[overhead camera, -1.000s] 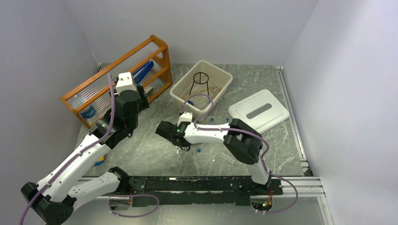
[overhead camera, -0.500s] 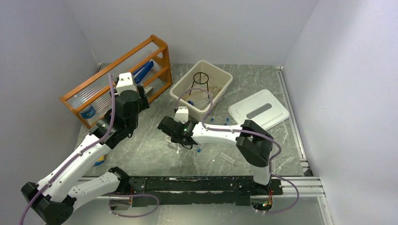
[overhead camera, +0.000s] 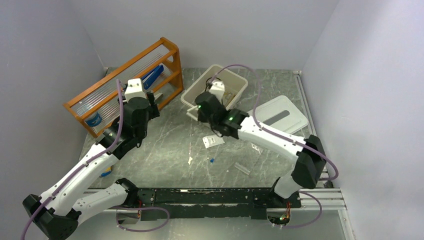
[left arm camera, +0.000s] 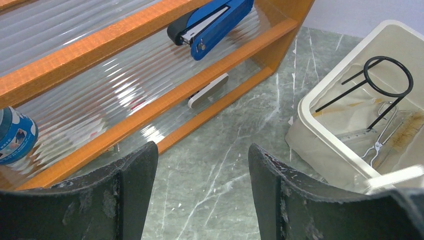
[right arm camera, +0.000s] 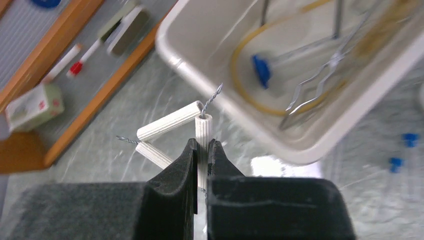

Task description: Organize the chemistry lab equipment

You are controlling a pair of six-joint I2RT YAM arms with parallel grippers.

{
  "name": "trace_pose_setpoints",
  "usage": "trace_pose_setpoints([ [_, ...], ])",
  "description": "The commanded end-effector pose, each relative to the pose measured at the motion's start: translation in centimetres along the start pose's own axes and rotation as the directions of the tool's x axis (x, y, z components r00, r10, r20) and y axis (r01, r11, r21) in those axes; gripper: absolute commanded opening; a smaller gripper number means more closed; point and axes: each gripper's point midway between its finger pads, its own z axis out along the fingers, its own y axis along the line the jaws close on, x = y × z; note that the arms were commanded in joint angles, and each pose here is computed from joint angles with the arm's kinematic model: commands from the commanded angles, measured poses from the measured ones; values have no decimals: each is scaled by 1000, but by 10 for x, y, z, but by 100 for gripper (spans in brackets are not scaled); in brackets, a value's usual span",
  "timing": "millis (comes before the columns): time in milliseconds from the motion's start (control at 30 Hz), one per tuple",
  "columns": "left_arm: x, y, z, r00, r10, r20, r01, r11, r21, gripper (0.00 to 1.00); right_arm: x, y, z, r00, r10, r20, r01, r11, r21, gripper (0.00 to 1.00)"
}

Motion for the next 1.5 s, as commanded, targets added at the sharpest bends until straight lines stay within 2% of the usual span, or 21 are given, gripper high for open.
trace_pose_setpoints([
  [0,-3,0,0,1000,-11,11,11,1000,11,70,-51,-45,3,996,-13,91,3,995,103,0],
  [200,0,-4,1,1000,-5,0,5,1000,23,70,-75,-81,25,994,-67,89,50,981,185,0],
  [367,1,-5,1,1000,-4,-4,4,1000,29,70,-76,-87,57,994,-97,55,85,979,183,0],
  [633,2,-6,2,1000,-1,-8,1,1000,30,70,-38,-71,112,983,-154,-99,163,982,96,0],
  [933,5,-9,4,1000,2,-18,-1,999,34,70,-9,-69,154,968,-183,-173,198,977,74,0],
  [1200,8,-12,5,1000,8,-26,-6,999,45,69,-7,-67,164,970,-164,-182,179,982,64,20],
  [1467,11,-15,6,999,14,-39,-12,998,60,71,-30,-59,146,980,-123,-154,134,989,64,37],
])
